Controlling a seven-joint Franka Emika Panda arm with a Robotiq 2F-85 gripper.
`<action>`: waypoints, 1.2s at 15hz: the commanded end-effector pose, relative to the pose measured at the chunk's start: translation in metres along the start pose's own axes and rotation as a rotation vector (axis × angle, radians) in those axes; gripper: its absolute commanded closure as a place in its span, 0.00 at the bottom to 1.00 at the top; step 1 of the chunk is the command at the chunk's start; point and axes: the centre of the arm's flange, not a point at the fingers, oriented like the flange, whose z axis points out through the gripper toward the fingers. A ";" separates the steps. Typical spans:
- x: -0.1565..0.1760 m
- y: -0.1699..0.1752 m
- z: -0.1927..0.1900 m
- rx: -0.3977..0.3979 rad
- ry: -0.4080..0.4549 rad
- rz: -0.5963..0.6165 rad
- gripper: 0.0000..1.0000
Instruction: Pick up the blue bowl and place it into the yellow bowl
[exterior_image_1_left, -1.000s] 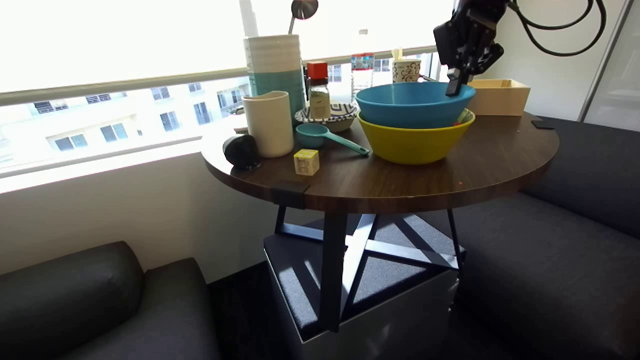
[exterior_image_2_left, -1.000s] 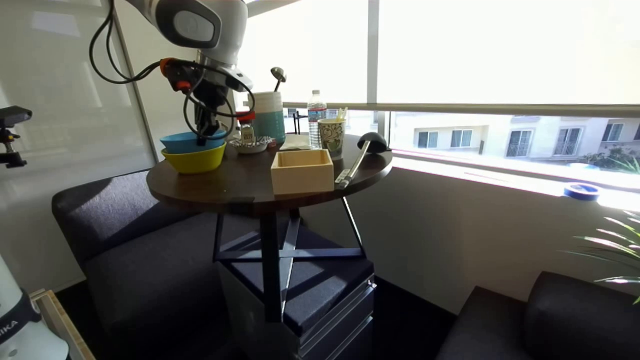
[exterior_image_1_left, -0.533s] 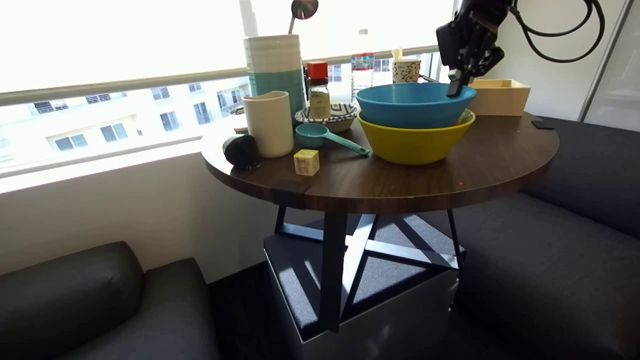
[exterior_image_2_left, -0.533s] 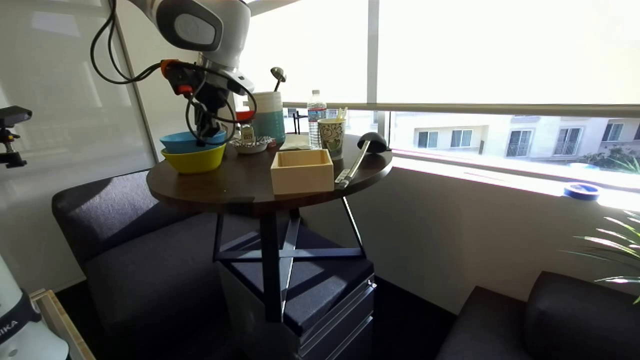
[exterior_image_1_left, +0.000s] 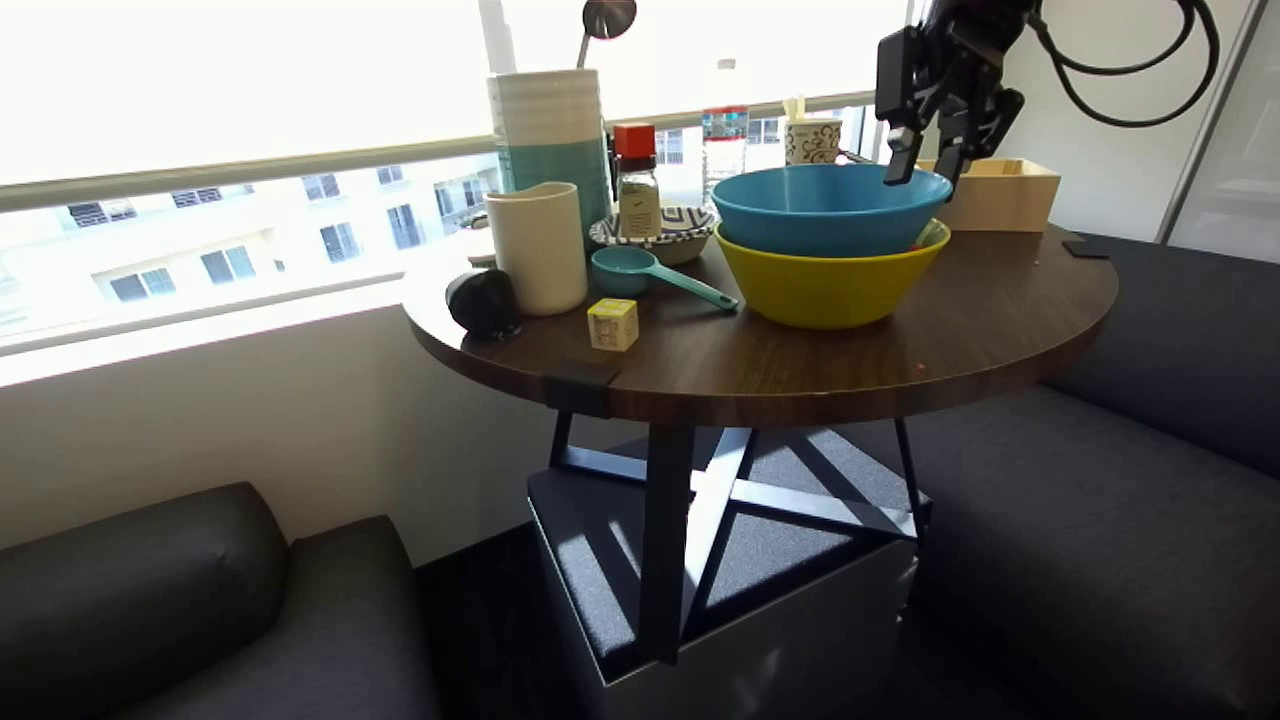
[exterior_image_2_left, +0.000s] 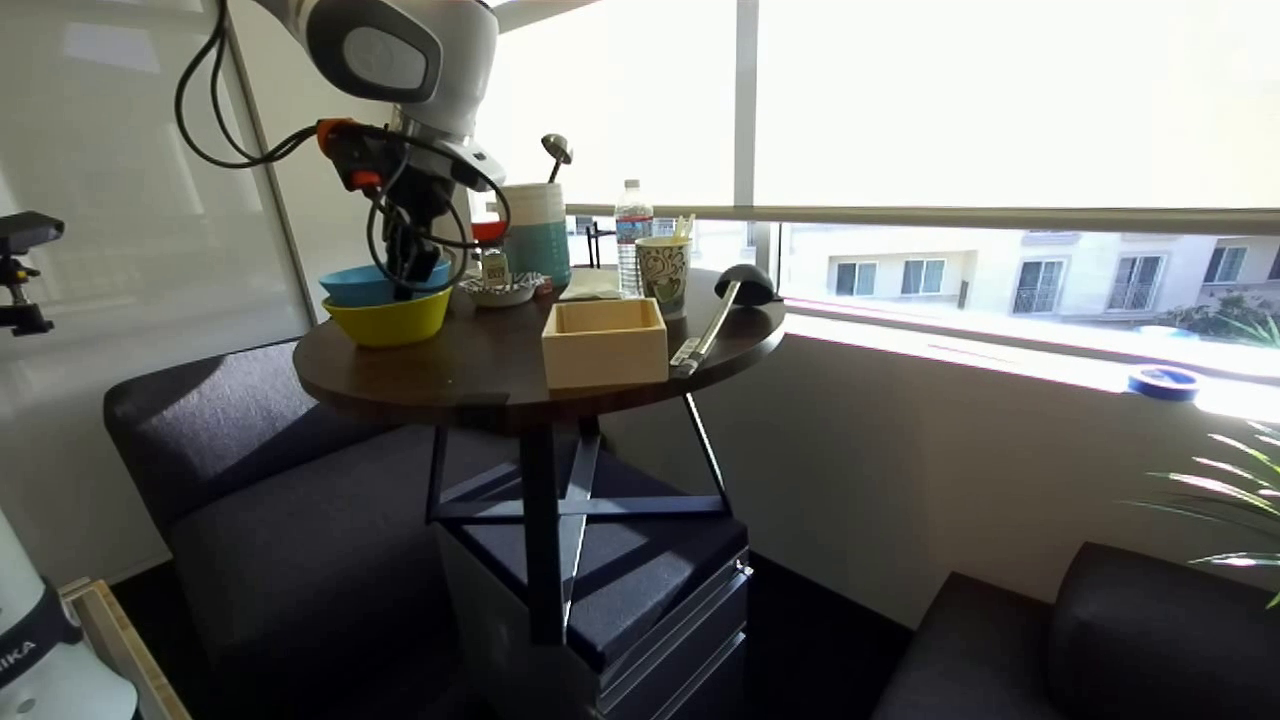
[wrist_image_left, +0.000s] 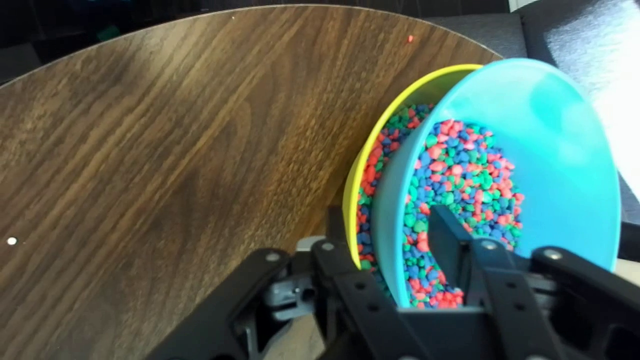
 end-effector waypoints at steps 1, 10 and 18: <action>-0.028 0.000 -0.015 0.019 0.061 -0.006 0.19; -0.092 -0.033 -0.068 0.000 0.270 -0.023 0.00; -0.125 -0.059 -0.089 -0.081 0.368 -0.078 0.00</action>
